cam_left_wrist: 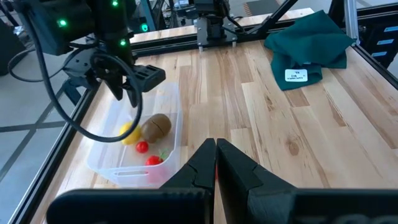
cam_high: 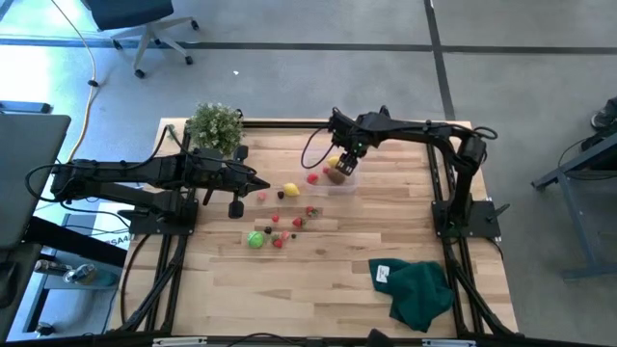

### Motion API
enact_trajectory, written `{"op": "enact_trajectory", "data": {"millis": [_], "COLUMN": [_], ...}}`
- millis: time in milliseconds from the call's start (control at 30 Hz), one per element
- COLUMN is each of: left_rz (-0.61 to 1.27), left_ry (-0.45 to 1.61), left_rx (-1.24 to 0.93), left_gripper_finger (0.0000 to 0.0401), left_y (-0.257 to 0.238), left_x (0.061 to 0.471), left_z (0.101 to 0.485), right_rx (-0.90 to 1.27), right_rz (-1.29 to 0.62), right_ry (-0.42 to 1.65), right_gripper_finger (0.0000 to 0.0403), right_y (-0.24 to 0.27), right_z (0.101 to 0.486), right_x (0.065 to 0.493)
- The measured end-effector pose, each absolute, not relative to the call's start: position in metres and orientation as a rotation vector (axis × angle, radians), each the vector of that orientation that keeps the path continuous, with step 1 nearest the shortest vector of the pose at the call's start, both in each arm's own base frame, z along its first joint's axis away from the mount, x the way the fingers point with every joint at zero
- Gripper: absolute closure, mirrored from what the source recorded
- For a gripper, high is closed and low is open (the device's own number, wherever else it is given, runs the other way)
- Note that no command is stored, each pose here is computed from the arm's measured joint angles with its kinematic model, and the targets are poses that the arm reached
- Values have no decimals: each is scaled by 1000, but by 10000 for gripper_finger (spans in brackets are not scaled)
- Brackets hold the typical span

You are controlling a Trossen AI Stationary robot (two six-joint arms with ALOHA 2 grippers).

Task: Pick and placing Produce into tupperware
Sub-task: Adjust the transparent bin, then put the red strawberry into the transparent bin

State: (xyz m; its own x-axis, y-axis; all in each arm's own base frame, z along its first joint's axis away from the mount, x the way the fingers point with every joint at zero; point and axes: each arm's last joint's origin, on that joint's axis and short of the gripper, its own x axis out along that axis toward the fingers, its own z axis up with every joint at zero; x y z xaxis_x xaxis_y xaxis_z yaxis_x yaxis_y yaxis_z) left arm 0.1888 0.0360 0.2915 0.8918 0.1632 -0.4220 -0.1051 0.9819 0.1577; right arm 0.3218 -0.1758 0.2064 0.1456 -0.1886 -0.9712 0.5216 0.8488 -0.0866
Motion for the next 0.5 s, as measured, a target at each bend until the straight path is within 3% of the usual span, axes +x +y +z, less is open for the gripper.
{"op": "enact_trajectory", "data": {"millis": [333, 500], "left_rz": [139, 139], "left_ry": [449, 449], "left_rx": [132, 132], "left_gripper_finger": [396, 396], "left_y": [36, 36], "left_x": [189, 189], "left_z": [292, 292], "right_rx": [312, 320], "right_rz": [-512, -499], "right_ry": [1322, 1238], "right_gripper_finger": [204, 204], "right_y": [-172, -157], "right_z": [208, 233], "right_x": [324, 322]}}
